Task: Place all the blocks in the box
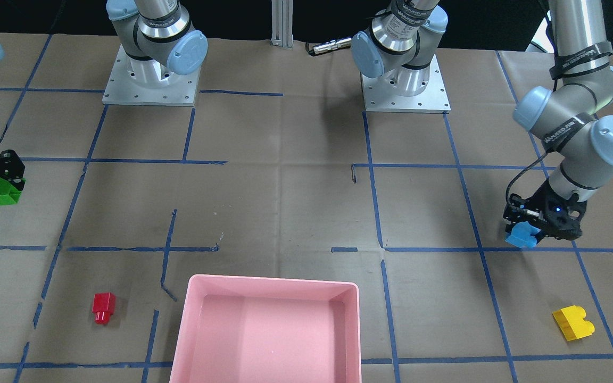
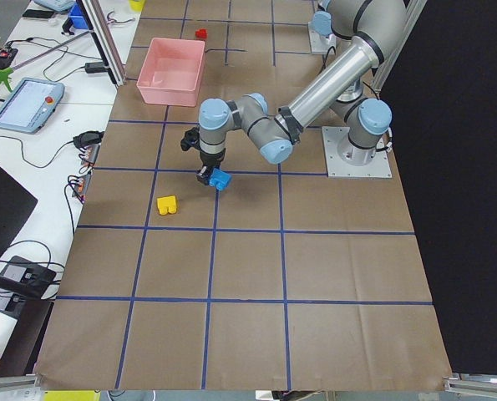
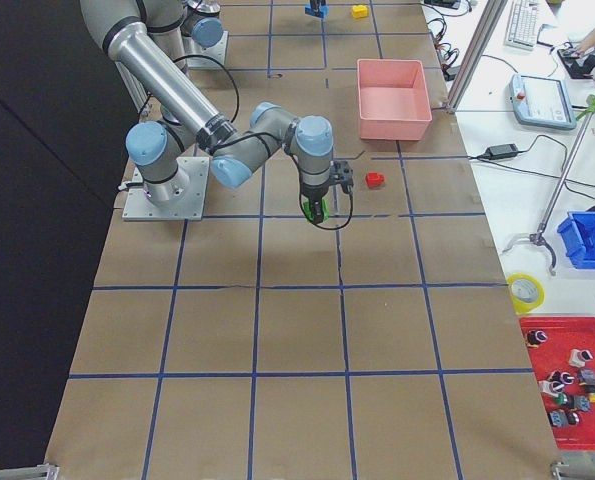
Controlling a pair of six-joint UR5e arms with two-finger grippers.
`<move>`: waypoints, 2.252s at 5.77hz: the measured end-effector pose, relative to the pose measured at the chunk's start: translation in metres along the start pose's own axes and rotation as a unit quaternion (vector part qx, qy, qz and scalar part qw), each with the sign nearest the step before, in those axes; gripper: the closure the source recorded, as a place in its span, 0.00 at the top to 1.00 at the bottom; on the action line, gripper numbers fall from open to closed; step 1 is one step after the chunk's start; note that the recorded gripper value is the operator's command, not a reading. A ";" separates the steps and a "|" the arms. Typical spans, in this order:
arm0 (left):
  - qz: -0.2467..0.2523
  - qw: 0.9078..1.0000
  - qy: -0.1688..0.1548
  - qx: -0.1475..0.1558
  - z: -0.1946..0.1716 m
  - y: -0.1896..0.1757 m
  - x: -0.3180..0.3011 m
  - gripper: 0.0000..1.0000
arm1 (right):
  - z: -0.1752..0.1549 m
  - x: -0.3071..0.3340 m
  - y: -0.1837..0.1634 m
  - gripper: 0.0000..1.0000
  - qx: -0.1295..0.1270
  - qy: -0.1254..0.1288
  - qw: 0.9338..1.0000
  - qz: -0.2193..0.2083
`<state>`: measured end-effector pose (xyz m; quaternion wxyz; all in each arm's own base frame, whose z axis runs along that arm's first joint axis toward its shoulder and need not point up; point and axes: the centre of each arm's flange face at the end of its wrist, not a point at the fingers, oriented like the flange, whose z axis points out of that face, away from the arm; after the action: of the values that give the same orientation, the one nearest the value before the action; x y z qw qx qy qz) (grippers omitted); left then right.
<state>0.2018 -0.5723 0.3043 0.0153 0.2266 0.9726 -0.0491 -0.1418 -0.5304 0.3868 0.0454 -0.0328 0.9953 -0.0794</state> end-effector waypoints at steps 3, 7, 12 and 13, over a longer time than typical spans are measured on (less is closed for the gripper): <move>-0.090 0.996 -0.008 0.025 -0.078 -0.100 0.034 0.30 | -0.032 -0.091 -0.083 0.07 0.001 0.018 1.000 0.015; -0.296 0.952 0.058 0.054 -0.073 -0.253 0.211 0.30 | 0.038 -0.307 -0.165 0.13 0.031 -0.087 0.988 0.125; -0.383 0.918 0.082 0.060 -0.008 -0.328 0.347 0.38 | 0.105 -0.387 -0.191 1.00 0.036 -0.137 0.969 0.201; -0.383 0.918 0.082 0.060 -0.007 -0.328 0.349 0.97 | 0.101 -0.378 -0.192 1.00 0.038 -0.133 0.971 0.194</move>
<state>-0.2566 -0.7110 0.3219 -0.0982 -0.1600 0.9780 -0.0910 0.2545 -0.7074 0.3504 0.1927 0.1525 0.9639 -0.1022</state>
